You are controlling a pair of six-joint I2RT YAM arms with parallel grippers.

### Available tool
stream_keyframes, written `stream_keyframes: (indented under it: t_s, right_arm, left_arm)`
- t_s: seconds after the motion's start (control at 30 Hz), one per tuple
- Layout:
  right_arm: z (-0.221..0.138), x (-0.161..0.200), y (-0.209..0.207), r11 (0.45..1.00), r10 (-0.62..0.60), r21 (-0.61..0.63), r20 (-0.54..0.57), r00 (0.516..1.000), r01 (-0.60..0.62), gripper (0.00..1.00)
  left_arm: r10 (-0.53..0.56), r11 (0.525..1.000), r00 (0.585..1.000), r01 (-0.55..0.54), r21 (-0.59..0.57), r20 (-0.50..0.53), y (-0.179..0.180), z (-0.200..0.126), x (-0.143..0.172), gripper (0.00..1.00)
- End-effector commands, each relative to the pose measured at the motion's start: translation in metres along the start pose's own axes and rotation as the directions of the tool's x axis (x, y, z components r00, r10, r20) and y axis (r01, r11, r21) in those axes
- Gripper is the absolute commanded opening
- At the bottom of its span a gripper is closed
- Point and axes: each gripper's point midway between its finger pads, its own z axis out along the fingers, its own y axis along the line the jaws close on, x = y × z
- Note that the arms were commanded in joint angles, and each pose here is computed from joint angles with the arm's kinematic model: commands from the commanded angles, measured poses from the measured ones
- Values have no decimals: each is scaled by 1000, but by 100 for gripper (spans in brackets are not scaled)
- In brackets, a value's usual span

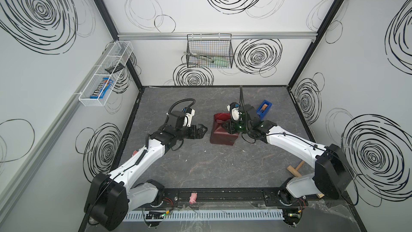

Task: Wrap a gift box in wrapping paper
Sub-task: Fold the wrapping paper for the gift box.

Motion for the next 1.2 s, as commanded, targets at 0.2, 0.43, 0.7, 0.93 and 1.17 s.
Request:
stream_keyframes:
  t_s: [0.2, 0.43, 0.7, 0.93, 1.17]
  right_arm:
    - [7, 7, -4, 997, -16, 80, 9, 1000, 15, 31]
    - [7, 16, -5, 991, -17, 136, -3, 1000, 17, 31]
    - [8, 18, -2, 992, -12, 122, 2, 1000, 12, 31]
    - [8, 19, -2, 992, -6, 123, -2, 1000, 6, 32]
    - [12, 22, -2, 993, -1, 117, -22, 1000, 4, 33]
  left_arm:
    - [-30, 997, 994, 38, -69, 105, 2, 16, -36, 96]
    - [-53, 995, 993, 61, -83, 101, 3, 40, -47, 96]
    - [-15, 999, 997, 17, -34, 70, -23, 53, -35, 97]
    - [-16, 998, 997, 20, -51, 76, -20, 46, -27, 96]
    - [104, 990, 991, -96, -101, 79, -17, 34, -28, 96]
